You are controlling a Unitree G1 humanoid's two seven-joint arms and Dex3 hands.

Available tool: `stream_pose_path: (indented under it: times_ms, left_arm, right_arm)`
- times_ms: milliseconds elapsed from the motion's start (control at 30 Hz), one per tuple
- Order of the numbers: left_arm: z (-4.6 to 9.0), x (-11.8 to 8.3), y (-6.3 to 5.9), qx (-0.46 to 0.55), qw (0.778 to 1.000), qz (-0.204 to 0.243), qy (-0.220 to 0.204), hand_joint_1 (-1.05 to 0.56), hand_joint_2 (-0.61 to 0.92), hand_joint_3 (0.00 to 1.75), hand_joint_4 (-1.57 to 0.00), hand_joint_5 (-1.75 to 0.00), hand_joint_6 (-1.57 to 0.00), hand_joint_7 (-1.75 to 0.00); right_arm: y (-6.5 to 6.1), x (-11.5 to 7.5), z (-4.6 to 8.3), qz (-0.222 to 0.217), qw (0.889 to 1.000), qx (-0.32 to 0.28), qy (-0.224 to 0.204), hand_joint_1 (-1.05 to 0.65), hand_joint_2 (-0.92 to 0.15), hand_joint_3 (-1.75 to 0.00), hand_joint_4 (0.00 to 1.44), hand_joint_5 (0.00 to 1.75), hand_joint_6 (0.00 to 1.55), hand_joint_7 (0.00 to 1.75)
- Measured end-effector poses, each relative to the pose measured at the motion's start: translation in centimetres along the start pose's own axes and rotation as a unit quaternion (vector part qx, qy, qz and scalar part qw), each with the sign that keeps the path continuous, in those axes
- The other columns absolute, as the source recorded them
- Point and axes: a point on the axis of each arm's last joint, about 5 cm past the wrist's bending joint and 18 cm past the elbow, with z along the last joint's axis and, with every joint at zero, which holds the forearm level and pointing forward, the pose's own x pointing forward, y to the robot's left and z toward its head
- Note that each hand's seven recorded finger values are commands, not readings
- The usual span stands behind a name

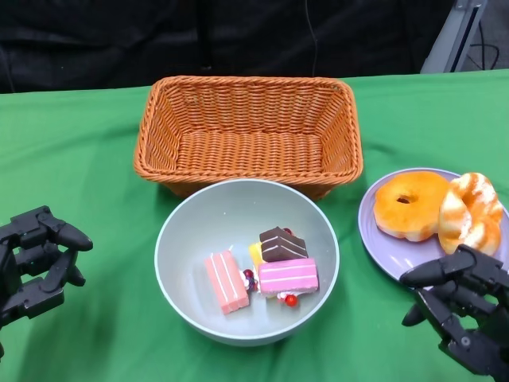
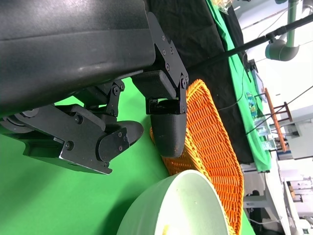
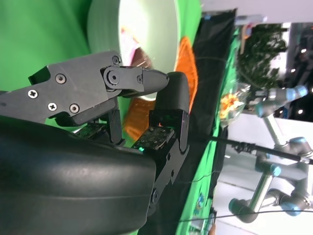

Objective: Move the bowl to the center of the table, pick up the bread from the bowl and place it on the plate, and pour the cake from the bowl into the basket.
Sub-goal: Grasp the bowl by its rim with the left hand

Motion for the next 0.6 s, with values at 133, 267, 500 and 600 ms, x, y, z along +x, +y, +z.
stream_pose_path:
  times_ms: [133,267,500,600]
  left_arm:
    - [0.0,0.0,-0.1,0.003,1.000,-0.013,-0.005,0.05,0.71,0.82,-0.74,-1.44,-0.79,-1.13]
    - [0.3,-0.1,-0.3,0.025,0.998,-0.049,-0.032,0.03,0.71,0.73,-0.77,-1.26,-0.81,-0.94]
    - [3.0,-0.7,0.2,0.221,0.945,-0.210,-0.123,-0.51,0.86,0.01,-0.41,-0.07,-0.47,-0.01]
    - [3.9,-0.8,-0.3,0.296,0.901,-0.257,-0.183,-0.65,0.85,0.00,-0.36,-0.03,-0.40,-0.01]
  right_arm:
    - [0.1,-0.1,-0.4,-0.002,1.000,-0.018,-0.001,-0.21,-0.80,-0.48,0.67,1.46,0.67,1.21]
    - [0.2,-0.2,-0.8,0.001,1.000,-0.021,0.003,-0.22,-0.78,-0.50,0.66,1.49,0.66,1.24]
    - [0.3,0.2,-1.0,0.003,1.000,-0.024,-0.010,-0.23,-0.78,-0.53,0.69,1.50,0.67,1.25]
    - [0.3,0.3,-1.1,0.005,1.000,-0.025,-0.008,-0.24,-0.78,-0.53,0.68,1.51,0.67,1.26]
